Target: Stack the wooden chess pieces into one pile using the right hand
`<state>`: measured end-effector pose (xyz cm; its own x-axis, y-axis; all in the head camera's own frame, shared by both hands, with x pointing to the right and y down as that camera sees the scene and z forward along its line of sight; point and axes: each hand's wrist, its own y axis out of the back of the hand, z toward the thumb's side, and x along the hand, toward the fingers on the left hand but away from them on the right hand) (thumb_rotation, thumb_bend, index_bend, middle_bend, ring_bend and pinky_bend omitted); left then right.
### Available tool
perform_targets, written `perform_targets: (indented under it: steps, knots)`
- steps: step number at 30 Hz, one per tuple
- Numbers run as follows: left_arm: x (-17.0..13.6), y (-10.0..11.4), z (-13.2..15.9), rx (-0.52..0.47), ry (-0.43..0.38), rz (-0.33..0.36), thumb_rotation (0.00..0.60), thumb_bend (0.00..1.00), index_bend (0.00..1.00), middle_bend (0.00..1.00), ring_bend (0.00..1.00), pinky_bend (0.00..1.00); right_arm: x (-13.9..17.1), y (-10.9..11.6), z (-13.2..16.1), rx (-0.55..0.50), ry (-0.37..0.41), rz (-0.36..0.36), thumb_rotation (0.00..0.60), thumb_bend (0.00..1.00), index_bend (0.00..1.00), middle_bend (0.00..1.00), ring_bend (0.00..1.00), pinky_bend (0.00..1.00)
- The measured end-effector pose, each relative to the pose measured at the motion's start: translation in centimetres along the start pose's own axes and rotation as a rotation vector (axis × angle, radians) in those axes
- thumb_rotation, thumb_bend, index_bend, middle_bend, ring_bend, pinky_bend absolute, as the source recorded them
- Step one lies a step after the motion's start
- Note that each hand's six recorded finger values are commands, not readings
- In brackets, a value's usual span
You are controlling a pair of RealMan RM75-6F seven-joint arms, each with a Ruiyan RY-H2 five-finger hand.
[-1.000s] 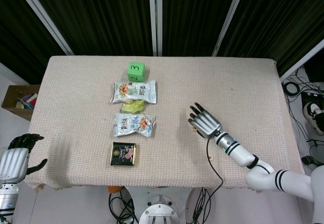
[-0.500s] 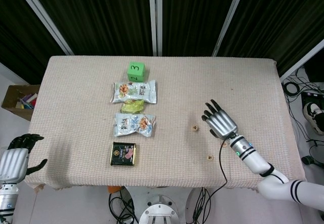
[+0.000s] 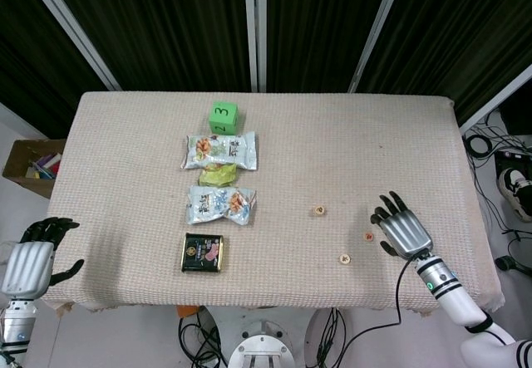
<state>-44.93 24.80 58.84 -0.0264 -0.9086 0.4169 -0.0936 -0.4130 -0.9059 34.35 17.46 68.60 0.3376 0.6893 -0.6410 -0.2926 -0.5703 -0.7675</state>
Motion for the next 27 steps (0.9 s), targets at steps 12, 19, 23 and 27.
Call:
perform_targets:
  steps: [12,19,23,27]
  knots:
    - [-0.4,0.2,-0.2,-0.001,0.012,0.005,0.6,0.17,0.27,0.22,0.15,0.19,-1.4,-1.4,1.3,0.007,0.045,0.022,0.6,0.26,0.41,0.3,0.05,0.06]
    - [-0.5,0.1,-0.3,-0.003,0.015,0.006,0.6,0.17,0.27,0.22,0.15,0.19,-1.6,-1.6,1.5,0.007,0.052,0.027,0.6,0.31,0.49,0.32,0.05,0.06]
    - [-0.6,0.1,-0.5,-0.005,0.019,0.009,0.6,0.17,0.27,0.22,0.15,0.19,-1.8,-1.2,1.5,0.002,0.048,0.015,0.6,0.33,0.51,0.32,0.05,0.06]
    - [-0.7,0.2,-0.5,-0.006,0.018,0.009,0.6,0.17,0.27,0.22,0.15,0.19,-2.4,0.8,1.4,-0.031,0.043,-0.043,0.6,0.34,0.51,0.32,0.05,0.06]
